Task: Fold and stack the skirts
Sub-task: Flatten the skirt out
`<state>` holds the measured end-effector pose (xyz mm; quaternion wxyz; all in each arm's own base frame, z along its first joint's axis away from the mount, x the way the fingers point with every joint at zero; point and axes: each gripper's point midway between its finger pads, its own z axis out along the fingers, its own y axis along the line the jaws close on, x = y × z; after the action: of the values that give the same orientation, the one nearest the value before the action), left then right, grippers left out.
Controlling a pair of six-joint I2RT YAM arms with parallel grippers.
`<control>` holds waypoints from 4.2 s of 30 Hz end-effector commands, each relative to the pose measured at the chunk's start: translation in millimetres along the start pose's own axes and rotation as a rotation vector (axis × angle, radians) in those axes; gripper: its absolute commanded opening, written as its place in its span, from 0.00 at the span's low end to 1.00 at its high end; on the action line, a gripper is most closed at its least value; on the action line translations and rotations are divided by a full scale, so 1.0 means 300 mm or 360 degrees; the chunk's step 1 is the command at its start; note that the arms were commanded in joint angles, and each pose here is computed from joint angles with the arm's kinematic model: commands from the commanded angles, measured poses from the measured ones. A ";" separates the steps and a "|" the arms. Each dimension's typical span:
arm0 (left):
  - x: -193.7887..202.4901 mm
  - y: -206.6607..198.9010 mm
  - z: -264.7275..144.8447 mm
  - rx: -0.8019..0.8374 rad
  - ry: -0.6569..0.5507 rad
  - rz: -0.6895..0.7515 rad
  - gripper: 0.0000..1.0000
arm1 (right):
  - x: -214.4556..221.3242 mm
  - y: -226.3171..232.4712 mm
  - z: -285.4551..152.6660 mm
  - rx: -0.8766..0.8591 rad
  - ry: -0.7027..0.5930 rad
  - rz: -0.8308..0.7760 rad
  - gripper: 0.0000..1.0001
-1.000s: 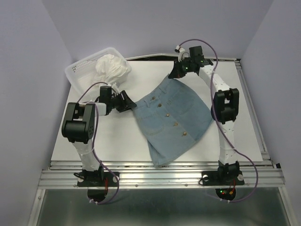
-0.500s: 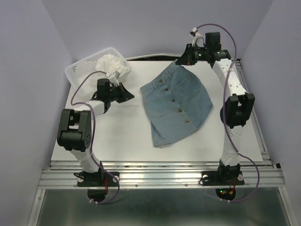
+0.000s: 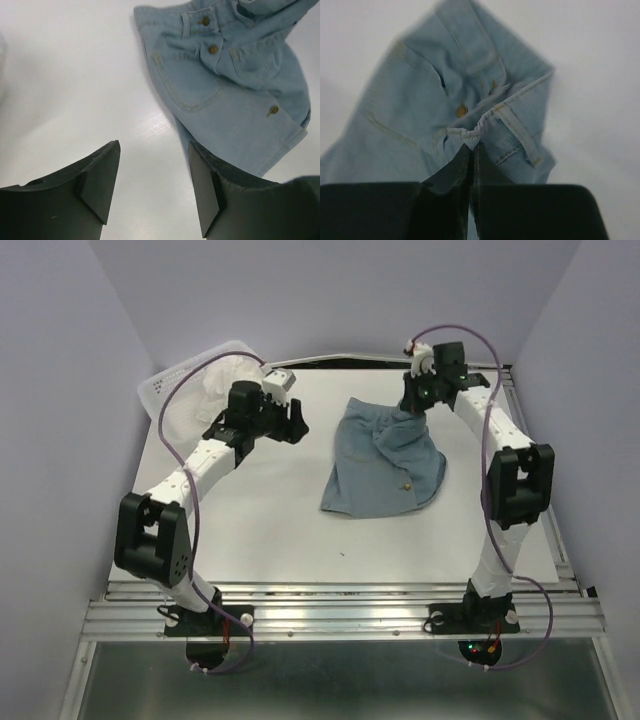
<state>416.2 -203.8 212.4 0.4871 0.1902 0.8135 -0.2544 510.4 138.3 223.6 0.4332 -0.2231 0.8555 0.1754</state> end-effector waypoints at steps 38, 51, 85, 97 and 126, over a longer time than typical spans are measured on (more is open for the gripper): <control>0.049 -0.261 0.740 0.0483 0.0255 -0.0277 0.73 | 0.632 -0.294 0.033 0.0278 0.0714 0.0208 0.01; 0.283 -0.289 0.679 0.0528 0.0499 -0.0394 0.00 | 0.459 -0.238 -0.025 0.0159 0.0561 0.0195 0.01; 0.136 0.079 0.590 0.0350 0.0212 -0.0471 0.61 | 0.733 -0.327 0.137 0.0195 0.0851 0.0189 0.01; 0.190 -0.017 0.686 0.0605 0.0224 -0.0656 0.53 | 0.735 -0.345 0.164 0.0212 0.0853 0.0204 0.01; -0.834 -0.199 -0.388 -0.0053 -0.1108 0.1151 0.00 | -0.598 -0.043 -0.795 0.0345 -0.1054 -0.0497 0.01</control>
<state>420.4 -229.0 481.8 0.7492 0.3578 0.5247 -0.1879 479.2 74.5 459.7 0.6697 -0.2450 0.6908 0.1195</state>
